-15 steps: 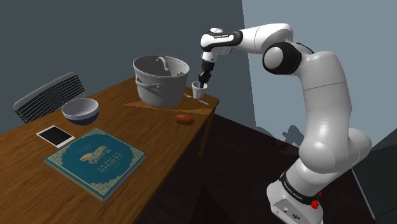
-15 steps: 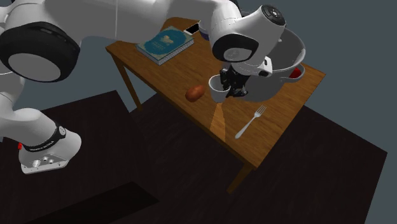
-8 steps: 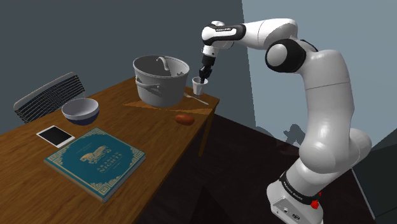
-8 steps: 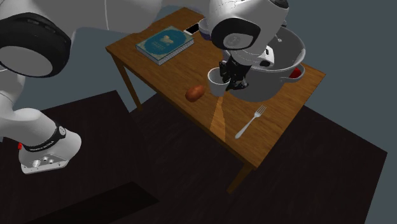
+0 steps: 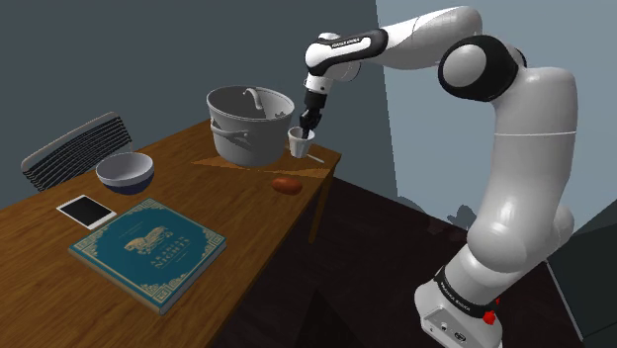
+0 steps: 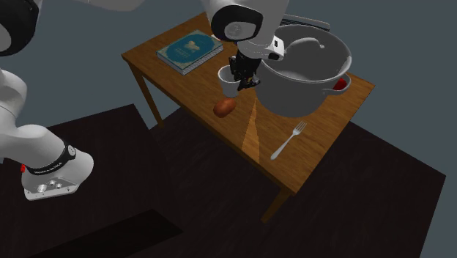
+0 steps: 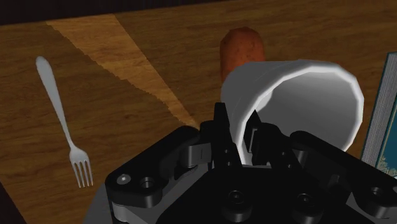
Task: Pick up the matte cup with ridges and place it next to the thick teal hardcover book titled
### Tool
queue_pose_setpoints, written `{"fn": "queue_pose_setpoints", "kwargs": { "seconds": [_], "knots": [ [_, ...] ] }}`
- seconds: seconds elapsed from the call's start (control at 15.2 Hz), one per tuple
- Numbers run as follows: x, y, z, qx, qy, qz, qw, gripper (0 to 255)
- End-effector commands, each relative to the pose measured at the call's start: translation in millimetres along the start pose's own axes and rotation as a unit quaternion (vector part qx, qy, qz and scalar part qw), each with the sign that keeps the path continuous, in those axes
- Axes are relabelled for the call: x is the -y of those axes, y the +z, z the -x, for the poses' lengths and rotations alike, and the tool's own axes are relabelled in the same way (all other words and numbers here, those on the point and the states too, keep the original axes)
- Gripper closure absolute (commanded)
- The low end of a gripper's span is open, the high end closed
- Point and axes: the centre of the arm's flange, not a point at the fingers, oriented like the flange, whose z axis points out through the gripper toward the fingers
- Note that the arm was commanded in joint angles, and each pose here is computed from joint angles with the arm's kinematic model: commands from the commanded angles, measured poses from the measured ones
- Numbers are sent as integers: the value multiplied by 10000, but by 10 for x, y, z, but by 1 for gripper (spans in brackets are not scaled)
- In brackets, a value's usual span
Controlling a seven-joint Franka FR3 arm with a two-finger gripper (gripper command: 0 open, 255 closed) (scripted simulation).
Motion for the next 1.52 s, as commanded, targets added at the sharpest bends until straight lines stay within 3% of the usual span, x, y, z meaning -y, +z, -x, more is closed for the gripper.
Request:
{"fn": "queue_pose_setpoints", "kwargs": {
  "seconds": [0.0, 1.45],
  "knots": [
    [273, 71, 42, -1, 5, 4, 10000, 255],
    [3069, 699, 512, -1, 5, 4, 10000, 255]
  ]
}}
